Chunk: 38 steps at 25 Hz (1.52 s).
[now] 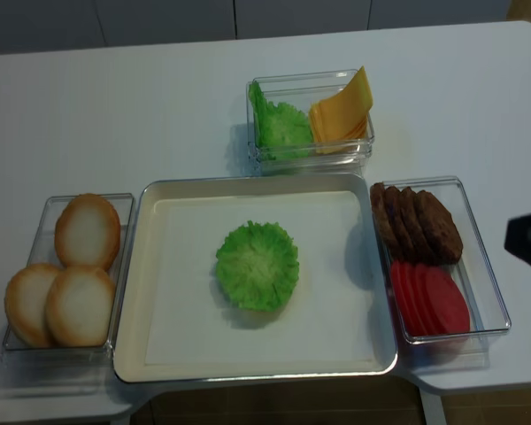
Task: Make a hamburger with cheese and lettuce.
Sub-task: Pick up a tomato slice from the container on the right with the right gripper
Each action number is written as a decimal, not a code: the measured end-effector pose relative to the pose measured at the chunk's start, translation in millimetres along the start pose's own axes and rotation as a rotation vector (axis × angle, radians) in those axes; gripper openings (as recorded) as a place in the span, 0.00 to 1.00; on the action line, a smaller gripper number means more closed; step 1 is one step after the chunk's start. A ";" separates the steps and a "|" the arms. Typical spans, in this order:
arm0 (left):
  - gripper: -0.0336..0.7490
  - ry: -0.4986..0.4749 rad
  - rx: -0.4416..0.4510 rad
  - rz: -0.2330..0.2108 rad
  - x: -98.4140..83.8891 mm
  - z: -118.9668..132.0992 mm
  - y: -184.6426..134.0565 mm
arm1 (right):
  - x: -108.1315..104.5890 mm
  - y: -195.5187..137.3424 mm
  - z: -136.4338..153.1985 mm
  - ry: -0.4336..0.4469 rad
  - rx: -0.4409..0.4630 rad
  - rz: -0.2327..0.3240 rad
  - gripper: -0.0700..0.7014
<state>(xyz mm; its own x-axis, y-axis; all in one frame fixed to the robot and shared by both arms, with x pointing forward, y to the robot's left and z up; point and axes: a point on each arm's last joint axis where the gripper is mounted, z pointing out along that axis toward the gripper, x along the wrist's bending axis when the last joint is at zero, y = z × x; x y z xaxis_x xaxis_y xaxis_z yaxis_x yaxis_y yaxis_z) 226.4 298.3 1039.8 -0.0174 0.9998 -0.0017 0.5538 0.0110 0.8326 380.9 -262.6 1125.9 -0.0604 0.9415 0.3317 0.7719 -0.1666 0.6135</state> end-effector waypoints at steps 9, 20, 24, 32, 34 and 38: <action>0.64 0.000 0.000 0.000 0.0 0.0 0.0 | 5.4 33.6 37.3 -0.004 0.199 0.031 0.57; 0.64 0.000 0.000 0.000 0.0 0.0 0.0 | 55.7 26.8 86.5 -0.088 0.330 -0.196 0.56; 0.64 0.000 0.000 0.000 0.0 0.0 0.0 | 74.6 18.8 109.2 -0.175 0.394 -0.268 0.56; 0.64 0.000 0.000 0.000 0.0 0.0 0.0 | 101.8 -2.3 149.9 -0.335 0.507 -0.440 0.56; 0.64 0.000 0.000 0.000 0.0 0.0 0.0 | 102.2 -6.3 158.3 -0.364 0.533 -0.457 0.56; 0.64 0.000 0.000 0.000 0.0 0.0 0.0 | 99.8 -10.2 170.6 -0.406 0.565 -0.474 0.51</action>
<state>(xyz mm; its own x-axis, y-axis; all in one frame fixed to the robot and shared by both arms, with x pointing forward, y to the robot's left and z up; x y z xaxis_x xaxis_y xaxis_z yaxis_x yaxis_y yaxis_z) 226.4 298.3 1039.8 -0.0174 0.9998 -0.0017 0.5538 0.0110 0.8326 475.0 -117.0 1030.5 -0.3092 0.9250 -0.2210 0.9294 0.3432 0.1361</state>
